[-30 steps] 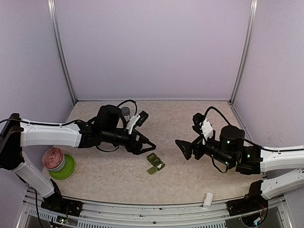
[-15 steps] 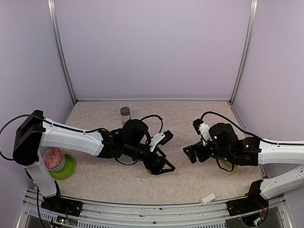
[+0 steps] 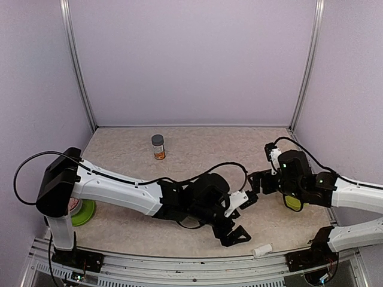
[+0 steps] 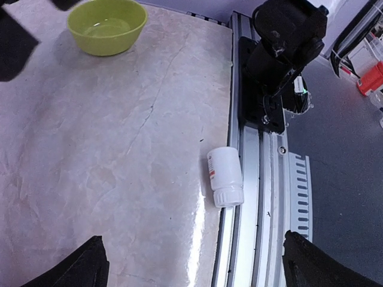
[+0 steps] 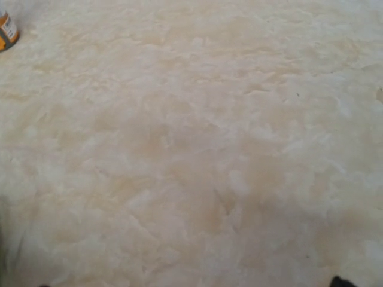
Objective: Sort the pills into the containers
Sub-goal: Pick up the pill bottle from the corner of the board.
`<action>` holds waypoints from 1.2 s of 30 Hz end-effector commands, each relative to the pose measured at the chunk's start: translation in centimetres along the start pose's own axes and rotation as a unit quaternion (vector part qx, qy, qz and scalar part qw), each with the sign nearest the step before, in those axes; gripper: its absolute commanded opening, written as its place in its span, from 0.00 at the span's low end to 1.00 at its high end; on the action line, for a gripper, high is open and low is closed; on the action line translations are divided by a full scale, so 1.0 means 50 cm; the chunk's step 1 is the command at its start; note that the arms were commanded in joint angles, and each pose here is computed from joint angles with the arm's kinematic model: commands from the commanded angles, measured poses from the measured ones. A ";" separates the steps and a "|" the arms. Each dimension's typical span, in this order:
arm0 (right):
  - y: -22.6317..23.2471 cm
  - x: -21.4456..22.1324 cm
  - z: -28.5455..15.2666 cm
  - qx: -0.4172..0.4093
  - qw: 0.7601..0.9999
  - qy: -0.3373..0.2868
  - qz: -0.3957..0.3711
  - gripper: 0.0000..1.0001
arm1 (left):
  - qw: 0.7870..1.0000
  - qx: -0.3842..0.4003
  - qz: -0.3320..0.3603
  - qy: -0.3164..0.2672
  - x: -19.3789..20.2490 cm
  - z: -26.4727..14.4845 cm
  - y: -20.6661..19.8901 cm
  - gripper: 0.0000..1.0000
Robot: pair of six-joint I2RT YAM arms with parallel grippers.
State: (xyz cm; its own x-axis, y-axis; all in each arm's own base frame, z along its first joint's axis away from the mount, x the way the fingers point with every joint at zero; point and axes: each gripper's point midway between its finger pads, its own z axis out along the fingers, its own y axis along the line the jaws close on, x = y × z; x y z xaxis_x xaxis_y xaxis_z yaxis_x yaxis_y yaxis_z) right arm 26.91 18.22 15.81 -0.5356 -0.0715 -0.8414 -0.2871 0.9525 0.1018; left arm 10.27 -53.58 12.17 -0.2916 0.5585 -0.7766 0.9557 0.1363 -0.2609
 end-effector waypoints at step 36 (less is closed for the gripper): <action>0.004 -0.026 -0.014 -0.038 0.998 -0.042 0.010 1.00 | 0.988 -0.073 0.129 0.050 0.107 0.210 -0.047 0.52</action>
State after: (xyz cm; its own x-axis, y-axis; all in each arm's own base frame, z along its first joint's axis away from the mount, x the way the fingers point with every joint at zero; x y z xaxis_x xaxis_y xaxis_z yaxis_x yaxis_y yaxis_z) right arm 26.92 18.39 16.61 -0.4983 -0.0441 -0.8659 -0.3310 0.9327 0.1430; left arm 5.38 -59.10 2.97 -0.0060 0.6960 -0.7180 0.9982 0.0469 0.0372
